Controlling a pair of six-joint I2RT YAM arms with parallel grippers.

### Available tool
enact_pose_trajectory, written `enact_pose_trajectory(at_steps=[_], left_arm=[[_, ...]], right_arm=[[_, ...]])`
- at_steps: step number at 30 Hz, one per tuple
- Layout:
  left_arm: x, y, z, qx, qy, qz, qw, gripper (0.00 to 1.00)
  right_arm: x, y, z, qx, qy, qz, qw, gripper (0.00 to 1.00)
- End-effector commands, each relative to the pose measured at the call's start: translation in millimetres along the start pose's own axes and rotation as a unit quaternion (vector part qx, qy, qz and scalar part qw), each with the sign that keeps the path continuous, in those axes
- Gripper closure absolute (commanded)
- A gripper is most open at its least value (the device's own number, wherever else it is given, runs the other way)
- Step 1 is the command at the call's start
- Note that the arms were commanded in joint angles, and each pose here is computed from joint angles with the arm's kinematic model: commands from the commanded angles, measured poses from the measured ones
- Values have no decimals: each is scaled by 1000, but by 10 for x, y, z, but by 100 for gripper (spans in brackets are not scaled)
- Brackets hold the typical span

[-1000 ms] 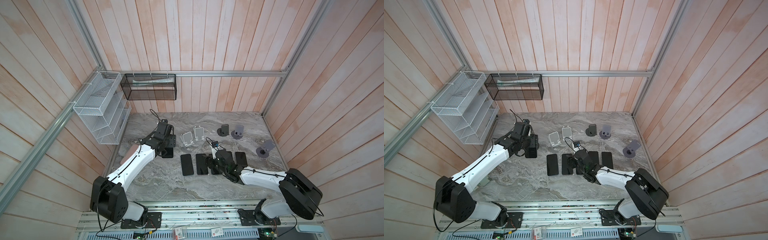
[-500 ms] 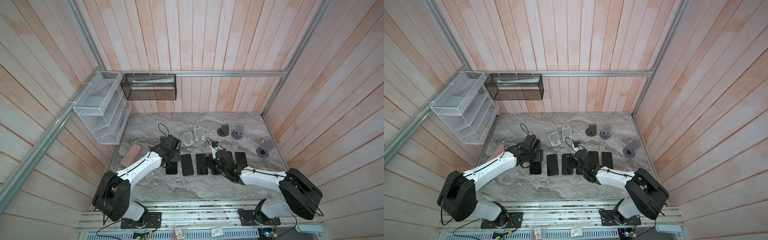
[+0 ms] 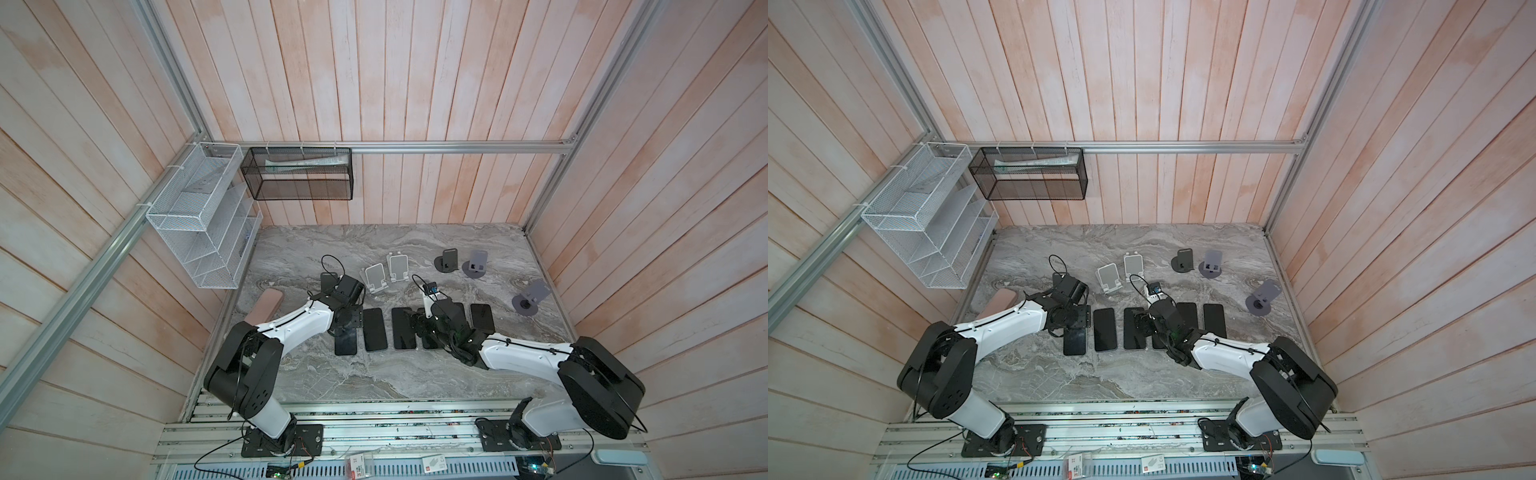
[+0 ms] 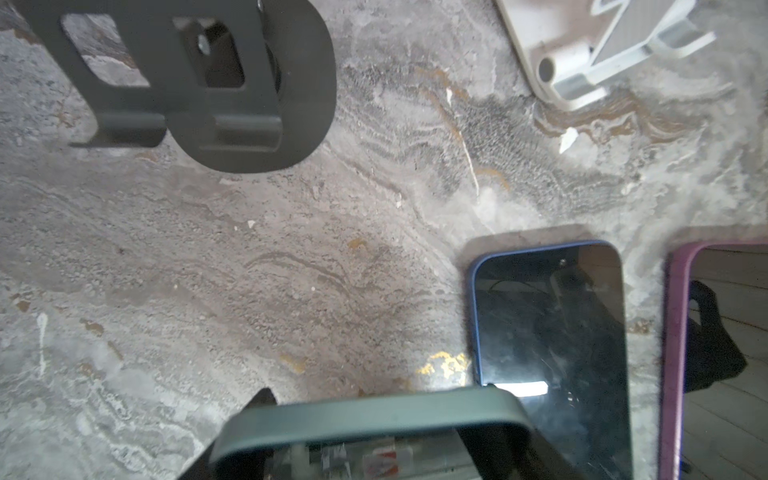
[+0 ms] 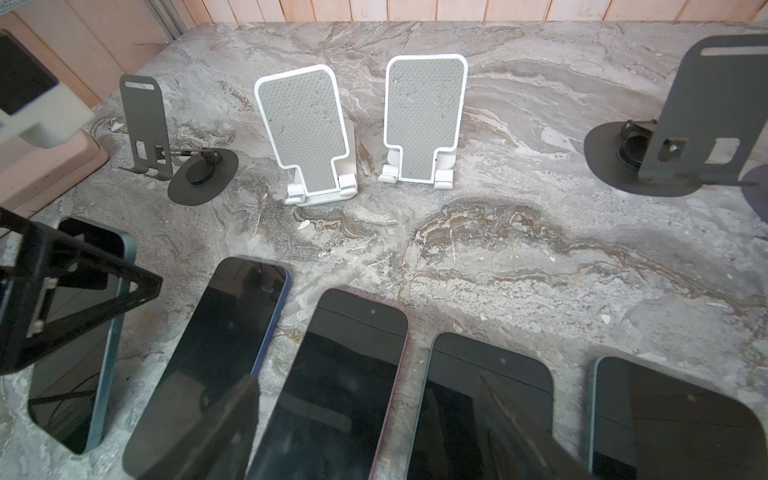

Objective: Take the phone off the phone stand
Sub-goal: 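Carry the green-edged phone with the left gripper and lay it flat beside the row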

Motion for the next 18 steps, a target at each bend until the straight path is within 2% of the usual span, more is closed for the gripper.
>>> enact_pose_trajectory(at_steps=[1, 18], left_arm=[[-114, -25, 26, 3, 6, -4, 1000, 33], [-271, 100, 122, -1, 2, -51, 999, 24]], right_arm=[[0, -4, -86, -4, -10, 2, 1000, 18], [8, -11, -83, -4, -8, 4, 1000, 19]])
Point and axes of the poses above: each gripper's point midway between its finger pads, its own x axis back along the fingers, its own y axis along the line the jaws close on, z = x × y, the point moved 8 cm from there along x, back along the fingers, and after that the axes turned 15 degrees about x, right-handed, at the moved point
